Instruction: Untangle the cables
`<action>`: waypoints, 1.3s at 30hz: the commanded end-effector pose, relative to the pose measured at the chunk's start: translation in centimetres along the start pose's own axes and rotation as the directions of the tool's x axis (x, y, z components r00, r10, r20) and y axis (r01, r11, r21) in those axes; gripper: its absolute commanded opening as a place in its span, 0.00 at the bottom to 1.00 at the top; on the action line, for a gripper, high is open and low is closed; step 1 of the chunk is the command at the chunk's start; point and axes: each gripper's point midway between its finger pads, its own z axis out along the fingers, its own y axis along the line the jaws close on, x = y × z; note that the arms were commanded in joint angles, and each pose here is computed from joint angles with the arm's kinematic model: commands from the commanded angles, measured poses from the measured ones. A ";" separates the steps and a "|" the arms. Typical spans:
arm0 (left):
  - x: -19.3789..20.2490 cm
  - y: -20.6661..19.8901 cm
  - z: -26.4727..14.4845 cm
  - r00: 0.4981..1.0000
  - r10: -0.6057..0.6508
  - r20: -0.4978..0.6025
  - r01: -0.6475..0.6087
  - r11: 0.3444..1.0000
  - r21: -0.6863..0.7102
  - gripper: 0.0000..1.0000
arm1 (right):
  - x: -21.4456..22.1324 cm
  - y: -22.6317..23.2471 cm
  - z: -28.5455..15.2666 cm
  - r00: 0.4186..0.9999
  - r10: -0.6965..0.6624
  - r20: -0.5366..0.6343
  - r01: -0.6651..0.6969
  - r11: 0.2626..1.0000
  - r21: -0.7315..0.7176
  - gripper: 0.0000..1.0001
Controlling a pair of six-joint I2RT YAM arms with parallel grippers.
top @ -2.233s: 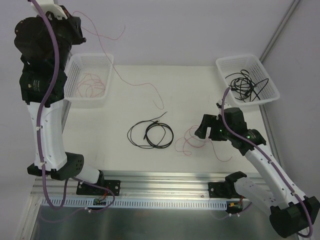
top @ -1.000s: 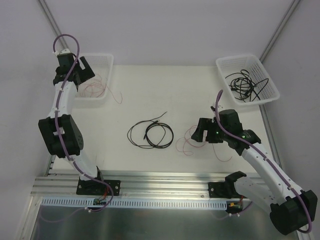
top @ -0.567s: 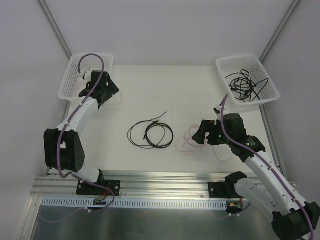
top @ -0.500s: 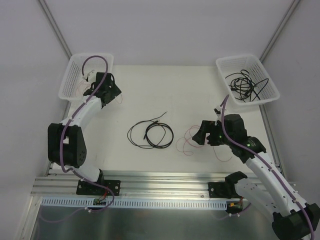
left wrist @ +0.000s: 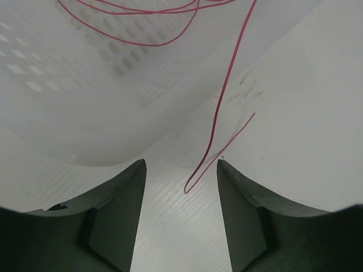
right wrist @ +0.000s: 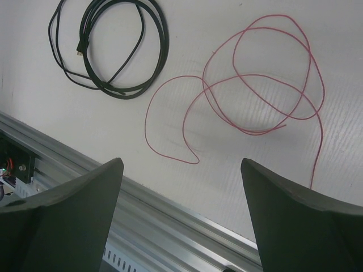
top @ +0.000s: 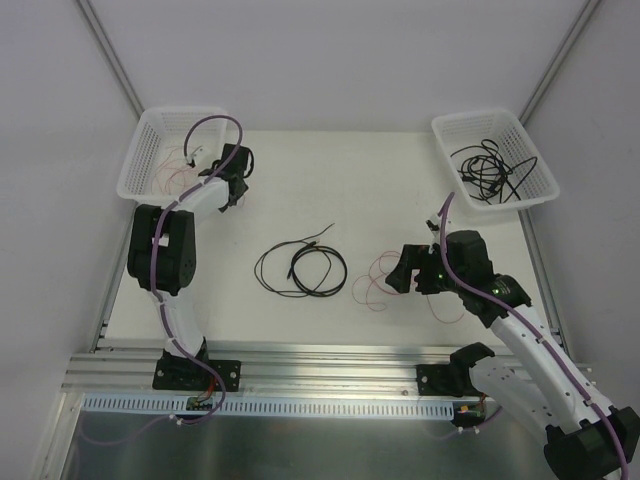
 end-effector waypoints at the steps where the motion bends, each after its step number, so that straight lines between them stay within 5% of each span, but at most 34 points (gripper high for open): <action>1: -1.3 -1.4 0.6 0.997 -0.042 0.060 0.043 0.999 -0.011 0.49 | 0.0 0.0 -0.2 0.999 -0.034 0.008 0.034 0.999 -0.004 0.89; 8: -0.6 -1.3 -1.1 1.000 -0.018 0.018 0.018 0.999 0.038 0.10 | -0.1 0.0 -0.4 0.999 -0.036 0.013 0.036 0.999 0.002 0.89; 12: -2.9 -1.9 -5.3 0.998 0.048 0.046 -0.054 0.988 0.143 0.00 | -0.3 -0.1 -0.7 0.999 -0.033 0.021 0.032 0.999 0.009 0.90; 20: -12.5 -2.4 -12.0 0.942 0.204 0.265 -0.267 0.937 0.227 0.00 | -0.6 0.0 -1.2 0.999 -0.010 0.035 0.009 1.000 0.019 0.89; 27: -20.7 -0.1 -8.7 0.916 0.218 0.336 -0.273 0.954 0.126 0.00 | -1.1 0.0 -1.5 0.999 -0.015 0.034 0.013 0.999 0.035 0.89; 30: -22.5 0.5 -5.2 0.911 0.256 0.322 -0.296 0.952 0.080 0.09 | -1.2 -0.1 -1.3 1.000 -0.015 0.016 0.014 0.999 0.043 0.89; 31: -22.0 -0.1 -3.5 0.908 0.293 0.300 -0.333 0.939 0.090 0.26 | -1.1 -0.1 -1.2 1.000 -0.015 0.010 0.014 0.999 0.045 0.89; 33: -21.2 -0.5 -1.6 0.903 0.333 0.272 -0.372 0.923 0.102 0.41 | -1.0 -0.2 -1.2 1.000 -0.006 0.005 0.006 0.999 0.051 0.89; 39: -20.6 -0.3 -5.9 0.921 0.278 0.273 -0.340 0.915 0.216 0.78 | -0.5 -1.8 -1.3 1.000 0.013 -0.008 -0.012 0.990 0.140 0.89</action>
